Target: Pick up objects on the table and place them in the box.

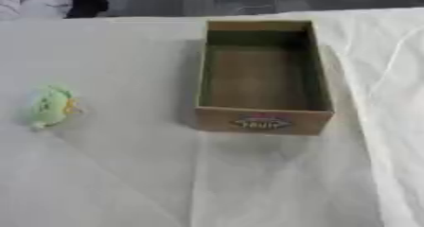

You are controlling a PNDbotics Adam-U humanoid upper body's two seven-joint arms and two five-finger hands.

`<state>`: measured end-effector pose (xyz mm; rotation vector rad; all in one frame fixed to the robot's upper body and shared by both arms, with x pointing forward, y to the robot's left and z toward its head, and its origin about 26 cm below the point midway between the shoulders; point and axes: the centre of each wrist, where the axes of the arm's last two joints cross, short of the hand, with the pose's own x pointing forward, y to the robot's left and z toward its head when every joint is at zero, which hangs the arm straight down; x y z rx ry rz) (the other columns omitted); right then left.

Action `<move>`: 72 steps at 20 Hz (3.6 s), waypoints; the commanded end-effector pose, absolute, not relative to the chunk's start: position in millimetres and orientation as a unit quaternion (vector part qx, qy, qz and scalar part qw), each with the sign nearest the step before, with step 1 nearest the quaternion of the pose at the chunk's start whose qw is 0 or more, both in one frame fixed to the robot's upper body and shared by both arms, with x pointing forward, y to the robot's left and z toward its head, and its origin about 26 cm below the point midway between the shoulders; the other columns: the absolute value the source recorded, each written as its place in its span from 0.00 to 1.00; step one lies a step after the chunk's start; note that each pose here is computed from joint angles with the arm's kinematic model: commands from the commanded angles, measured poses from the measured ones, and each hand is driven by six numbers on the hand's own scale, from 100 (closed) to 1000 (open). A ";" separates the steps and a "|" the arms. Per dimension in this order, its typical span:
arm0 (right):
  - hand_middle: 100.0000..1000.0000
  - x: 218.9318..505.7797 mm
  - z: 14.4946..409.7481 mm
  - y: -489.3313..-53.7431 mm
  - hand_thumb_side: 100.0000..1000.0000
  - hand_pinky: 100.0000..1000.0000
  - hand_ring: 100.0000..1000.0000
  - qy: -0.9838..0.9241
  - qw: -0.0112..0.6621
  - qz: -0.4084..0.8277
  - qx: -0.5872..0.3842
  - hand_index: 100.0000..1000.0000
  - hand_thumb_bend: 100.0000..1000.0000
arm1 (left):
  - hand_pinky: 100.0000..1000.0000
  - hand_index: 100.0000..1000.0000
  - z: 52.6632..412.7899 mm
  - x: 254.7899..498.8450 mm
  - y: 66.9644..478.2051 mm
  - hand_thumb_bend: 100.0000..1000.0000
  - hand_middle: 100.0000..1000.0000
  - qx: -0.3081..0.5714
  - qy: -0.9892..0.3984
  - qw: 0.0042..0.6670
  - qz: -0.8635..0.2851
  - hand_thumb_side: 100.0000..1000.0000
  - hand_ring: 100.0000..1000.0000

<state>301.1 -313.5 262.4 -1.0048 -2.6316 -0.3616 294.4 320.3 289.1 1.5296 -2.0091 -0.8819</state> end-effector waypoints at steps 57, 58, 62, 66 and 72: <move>0.64 297.9 272.0 -313.0 1.00 0.77 0.82 -0.921 0.142 -0.108 -0.346 0.72 0.00 | 0.71 1.00 266.5 363.3 380.2 0.45 0.89 0.443 -0.367 0.484 -0.659 0.70 0.84; 0.64 297.9 272.0 -313.0 1.00 0.77 0.82 -0.921 0.143 -0.109 -0.347 0.71 0.00 | 0.71 1.00 265.7 364.3 380.1 0.46 0.89 0.440 -0.369 0.486 -0.659 0.70 0.84; 0.64 298.1 271.9 -312.2 1.00 0.77 0.82 -0.921 0.145 -0.110 -0.346 0.71 0.00 | 0.70 1.00 262.0 370.1 378.3 0.48 0.89 0.430 -0.373 0.492 -0.659 0.71 0.84; 0.63 298.1 272.0 -312.2 1.00 0.77 0.81 -0.920 0.145 -0.112 -0.346 0.71 0.00 | 0.70 1.00 258.3 374.9 377.2 0.53 0.89 0.419 -0.365 0.496 -0.667 0.70 0.84; 0.63 298.2 272.0 -311.8 1.00 0.77 0.81 -0.921 0.145 -0.113 -0.344 0.71 0.00 | 0.69 1.00 255.3 380.1 378.5 0.62 0.90 0.435 -0.327 0.496 -0.676 0.71 0.86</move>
